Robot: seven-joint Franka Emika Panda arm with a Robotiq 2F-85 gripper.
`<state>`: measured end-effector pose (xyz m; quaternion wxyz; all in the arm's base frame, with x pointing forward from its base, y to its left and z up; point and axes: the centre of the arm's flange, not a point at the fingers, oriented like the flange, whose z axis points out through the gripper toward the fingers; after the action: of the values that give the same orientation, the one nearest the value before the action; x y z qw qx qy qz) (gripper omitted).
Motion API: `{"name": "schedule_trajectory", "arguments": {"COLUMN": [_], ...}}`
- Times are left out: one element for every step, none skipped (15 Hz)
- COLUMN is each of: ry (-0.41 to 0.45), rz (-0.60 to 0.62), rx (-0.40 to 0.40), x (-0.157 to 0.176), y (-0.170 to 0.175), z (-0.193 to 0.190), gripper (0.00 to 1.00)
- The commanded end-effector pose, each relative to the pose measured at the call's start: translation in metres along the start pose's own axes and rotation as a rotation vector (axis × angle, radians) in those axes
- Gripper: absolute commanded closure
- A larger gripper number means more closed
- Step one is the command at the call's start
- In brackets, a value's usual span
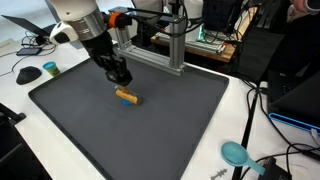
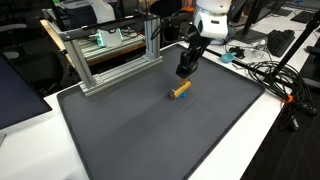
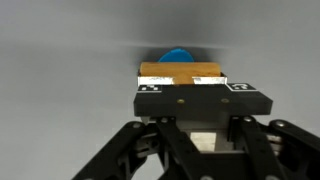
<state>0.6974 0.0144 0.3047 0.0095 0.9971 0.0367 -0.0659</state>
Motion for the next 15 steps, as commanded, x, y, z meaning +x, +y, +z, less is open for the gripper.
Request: {"name": "schedule_trajectory", "arguments": {"ry": [-0.095,-0.098,-0.1,-0.103,-0.108,-0.111,-0.113,-0.116,-0.119,-0.122,-0.124,-0.126,-0.128,-0.13,-0.133], "rz": [-0.014,-0.014,-0.014,-0.016,-0.018,-0.019,-0.021,-0.023,-0.024,-0.026,-0.026,-0.027,-0.028,-0.029,-0.03], "rx": [0.023,0.023,0.023,0.023,0.024,0.025,0.025,0.025,0.025,0.025,0.025,0.025,0.025,0.025,0.025], "x": [0.0038,0.0037,0.0037,0.0037,0.0038,0.0042,0.0044,0.0043,0.0044,0.0044,0.0047,0.0048,0.0049,0.0052,0.0055], "y": [0.001,0.0011,0.0012,0.0012,0.0011,0.0012,0.0012,0.0012,0.001,0.001,0.0009,0.0008,0.0007,0.0006,0.0006], "z": [0.0453,0.0454,0.0455,0.0456,0.0458,0.0464,0.0468,0.0472,0.0476,0.0478,0.0479,0.0478,0.0479,0.0479,0.0482], "gripper": [0.78,0.78,0.78,0.78,0.78,0.78,0.78,0.78,0.78,0.78,0.78,0.78,0.78,0.78,0.78]}}
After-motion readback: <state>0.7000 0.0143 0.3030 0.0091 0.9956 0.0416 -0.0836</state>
